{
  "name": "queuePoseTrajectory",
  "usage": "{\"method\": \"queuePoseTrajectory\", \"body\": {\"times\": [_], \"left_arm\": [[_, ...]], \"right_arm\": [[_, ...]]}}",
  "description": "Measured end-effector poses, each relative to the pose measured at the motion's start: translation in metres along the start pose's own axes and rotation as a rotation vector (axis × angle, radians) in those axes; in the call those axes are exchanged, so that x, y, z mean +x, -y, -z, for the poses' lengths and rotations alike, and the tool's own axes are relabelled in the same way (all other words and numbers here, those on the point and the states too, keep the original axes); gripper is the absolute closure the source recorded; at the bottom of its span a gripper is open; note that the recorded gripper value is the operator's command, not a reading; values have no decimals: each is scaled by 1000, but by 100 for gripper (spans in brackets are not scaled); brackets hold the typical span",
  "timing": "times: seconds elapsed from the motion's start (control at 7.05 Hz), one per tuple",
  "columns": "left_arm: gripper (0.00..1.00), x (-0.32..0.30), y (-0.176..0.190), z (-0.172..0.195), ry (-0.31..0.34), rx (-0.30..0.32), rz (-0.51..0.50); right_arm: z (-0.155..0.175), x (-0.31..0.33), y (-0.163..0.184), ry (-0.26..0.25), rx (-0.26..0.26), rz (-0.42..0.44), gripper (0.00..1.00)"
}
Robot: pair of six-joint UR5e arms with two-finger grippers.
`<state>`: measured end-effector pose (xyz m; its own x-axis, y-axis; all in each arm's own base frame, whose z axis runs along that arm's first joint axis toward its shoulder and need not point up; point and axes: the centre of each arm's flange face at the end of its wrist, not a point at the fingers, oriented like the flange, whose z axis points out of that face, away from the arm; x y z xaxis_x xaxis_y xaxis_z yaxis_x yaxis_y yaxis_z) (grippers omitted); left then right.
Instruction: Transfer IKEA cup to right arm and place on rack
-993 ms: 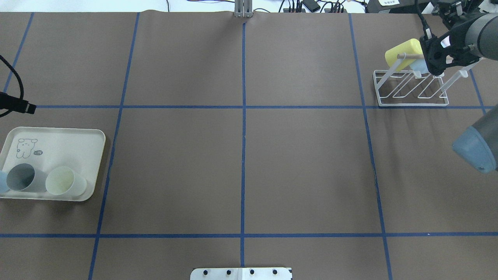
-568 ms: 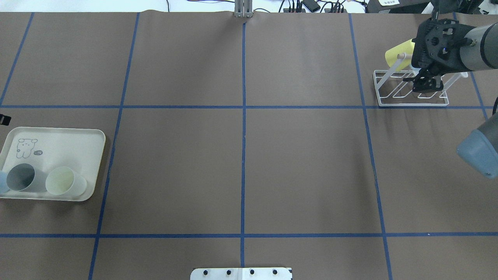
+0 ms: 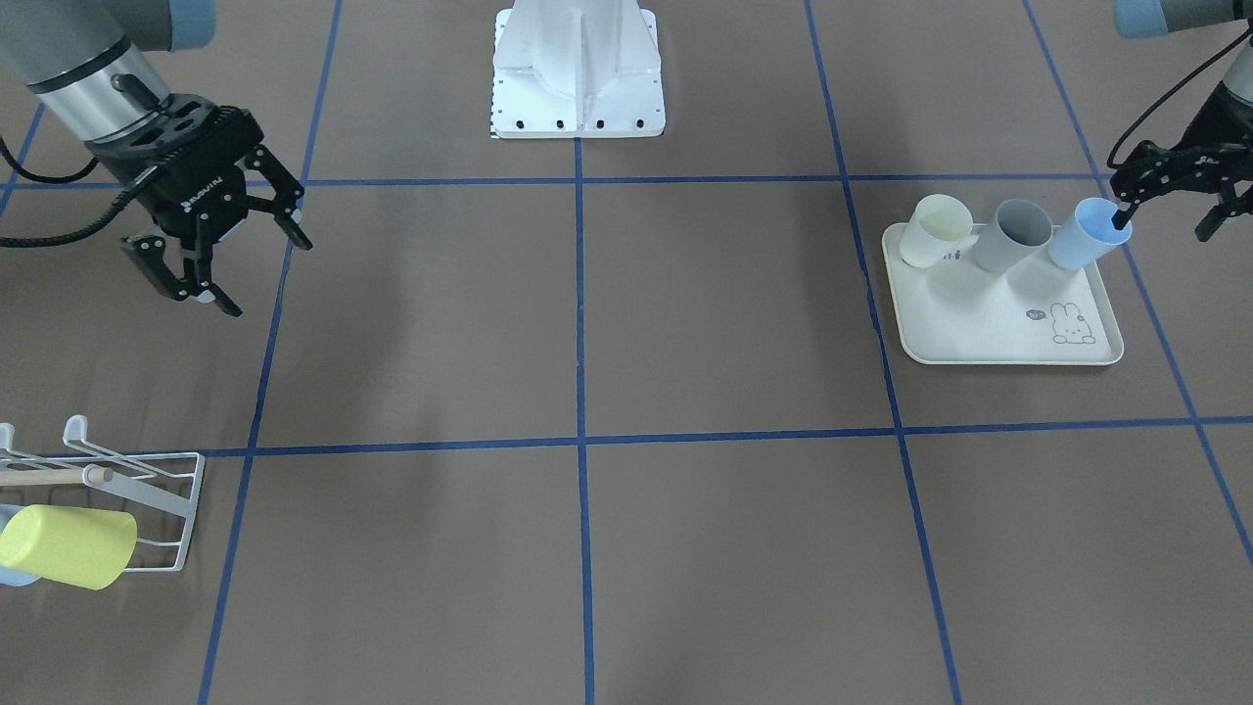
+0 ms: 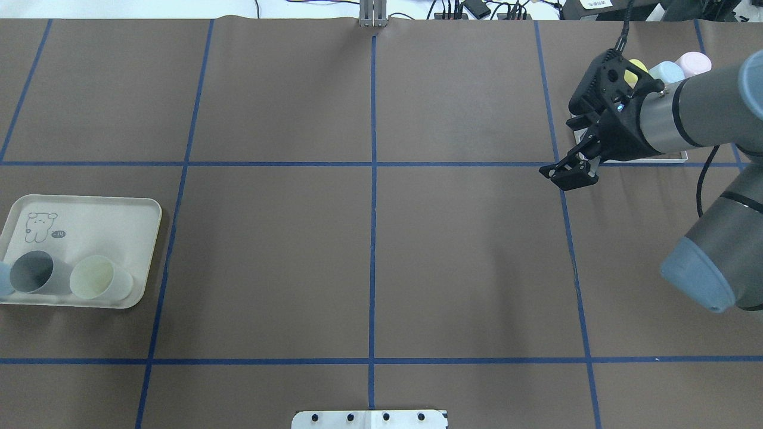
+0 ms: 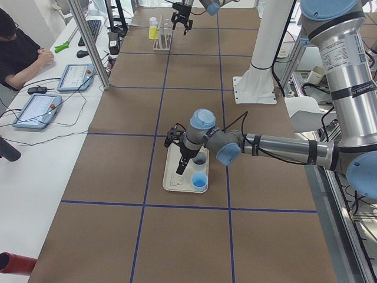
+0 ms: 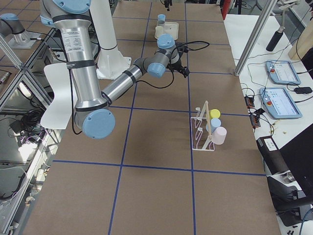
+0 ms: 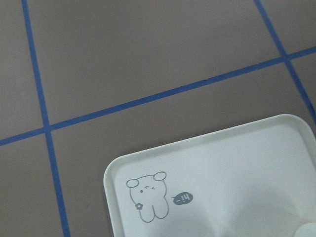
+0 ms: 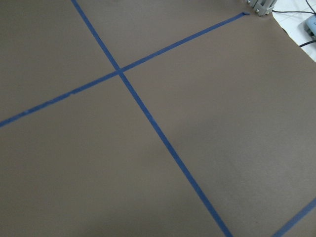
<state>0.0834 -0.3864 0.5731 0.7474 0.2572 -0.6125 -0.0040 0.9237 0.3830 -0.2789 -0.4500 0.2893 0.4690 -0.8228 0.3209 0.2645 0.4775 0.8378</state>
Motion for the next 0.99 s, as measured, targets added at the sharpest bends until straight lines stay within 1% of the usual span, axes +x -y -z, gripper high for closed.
{"method": "queuePoseTrajectory", "body": {"times": [0.14,0.28,0.43,0.57,0.85,0.99], "left_arm": [[0,-19,-14,-19,6,5,-1],[0,-35,-27,-35,2,10,-3],[0,-45,-40,-43,-5,7,2],[0,-50,-54,-46,-16,-10,17],[1,-51,-71,-46,-64,-44,29],[11,-52,-76,-45,-75,-50,29]], "right_arm": [[-11,-16,4,6,-4,-18,2],[-20,-29,5,-1,-8,-17,2],[-27,-37,4,-3,-12,-11,2],[-31,-42,4,-1,-15,-7,2],[-34,-45,3,1,-19,-4,2],[-35,-46,3,2,-20,-3,2]]}}
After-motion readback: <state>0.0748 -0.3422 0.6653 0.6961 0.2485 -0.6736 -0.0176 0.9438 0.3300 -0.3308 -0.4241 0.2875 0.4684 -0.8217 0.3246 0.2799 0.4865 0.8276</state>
